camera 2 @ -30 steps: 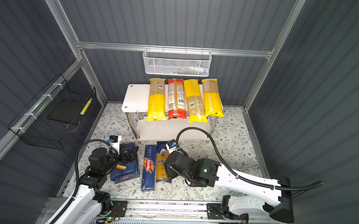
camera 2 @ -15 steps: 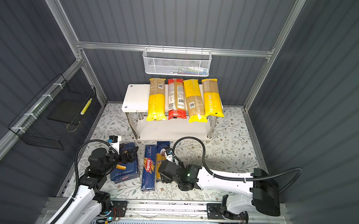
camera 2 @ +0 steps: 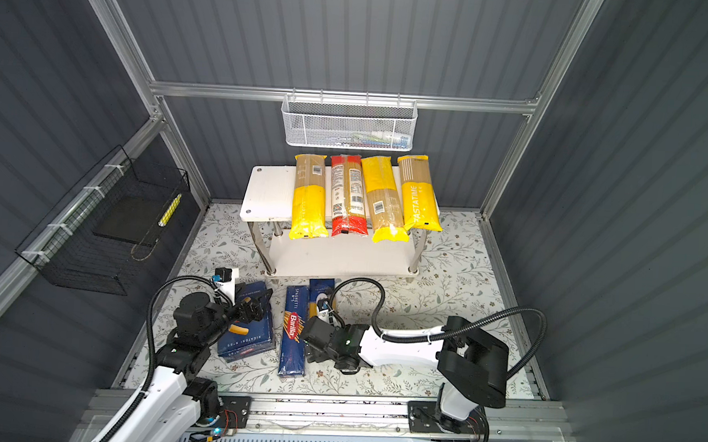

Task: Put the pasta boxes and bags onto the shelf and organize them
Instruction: 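Lower the open right gripper over the yellow Ankara spaghetti bag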

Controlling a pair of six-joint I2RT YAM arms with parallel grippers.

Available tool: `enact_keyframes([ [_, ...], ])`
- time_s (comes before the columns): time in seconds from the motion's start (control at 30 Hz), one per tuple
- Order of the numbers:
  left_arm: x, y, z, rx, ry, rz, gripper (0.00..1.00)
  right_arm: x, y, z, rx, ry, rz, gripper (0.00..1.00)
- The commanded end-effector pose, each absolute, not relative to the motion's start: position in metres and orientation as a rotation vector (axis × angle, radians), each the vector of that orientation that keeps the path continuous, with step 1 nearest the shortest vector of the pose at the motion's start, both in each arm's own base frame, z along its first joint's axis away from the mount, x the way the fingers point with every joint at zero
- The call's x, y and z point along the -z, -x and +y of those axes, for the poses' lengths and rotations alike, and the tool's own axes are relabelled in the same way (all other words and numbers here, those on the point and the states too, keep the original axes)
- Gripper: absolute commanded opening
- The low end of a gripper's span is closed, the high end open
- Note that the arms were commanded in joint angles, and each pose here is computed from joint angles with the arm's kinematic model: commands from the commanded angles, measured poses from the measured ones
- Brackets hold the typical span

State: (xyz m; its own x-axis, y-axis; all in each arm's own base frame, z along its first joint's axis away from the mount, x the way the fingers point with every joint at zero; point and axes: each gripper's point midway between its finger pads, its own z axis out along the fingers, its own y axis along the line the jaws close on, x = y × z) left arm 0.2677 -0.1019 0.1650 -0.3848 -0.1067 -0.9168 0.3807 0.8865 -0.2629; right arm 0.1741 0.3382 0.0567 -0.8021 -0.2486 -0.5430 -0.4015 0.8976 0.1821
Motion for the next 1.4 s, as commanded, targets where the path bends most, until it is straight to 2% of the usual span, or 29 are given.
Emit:
enact_keyframes([
  [0.0, -0.161, -0.267, -0.102, 0.530, -0.199, 1.911, 1.00, -0.054, -0.183, 0.341, -0.388, 0.434, 2.542, 0.93],
  [0.53, -0.161, -0.265, -0.100, 0.525, -0.194, 1.905, 0.99, -0.039, -0.202, 0.356, -0.353, 0.475, 2.569, 0.96],
  [0.83, -0.161, -0.266, -0.101, 0.525, -0.195, 1.908, 1.00, -0.026, -0.205, 0.340, -0.297, 0.448, 2.630, 0.96],
  [1.17, -0.161, -0.265, -0.101, 0.527, -0.196, 1.906, 1.00, -0.016, -0.190, 0.313, -0.260, 0.472, 2.670, 0.95],
  [1.37, -0.161, -0.266, -0.101, 0.529, -0.198, 1.907, 1.00, -0.024, -0.164, 0.295, -0.379, 0.547, 2.660, 0.93],
])
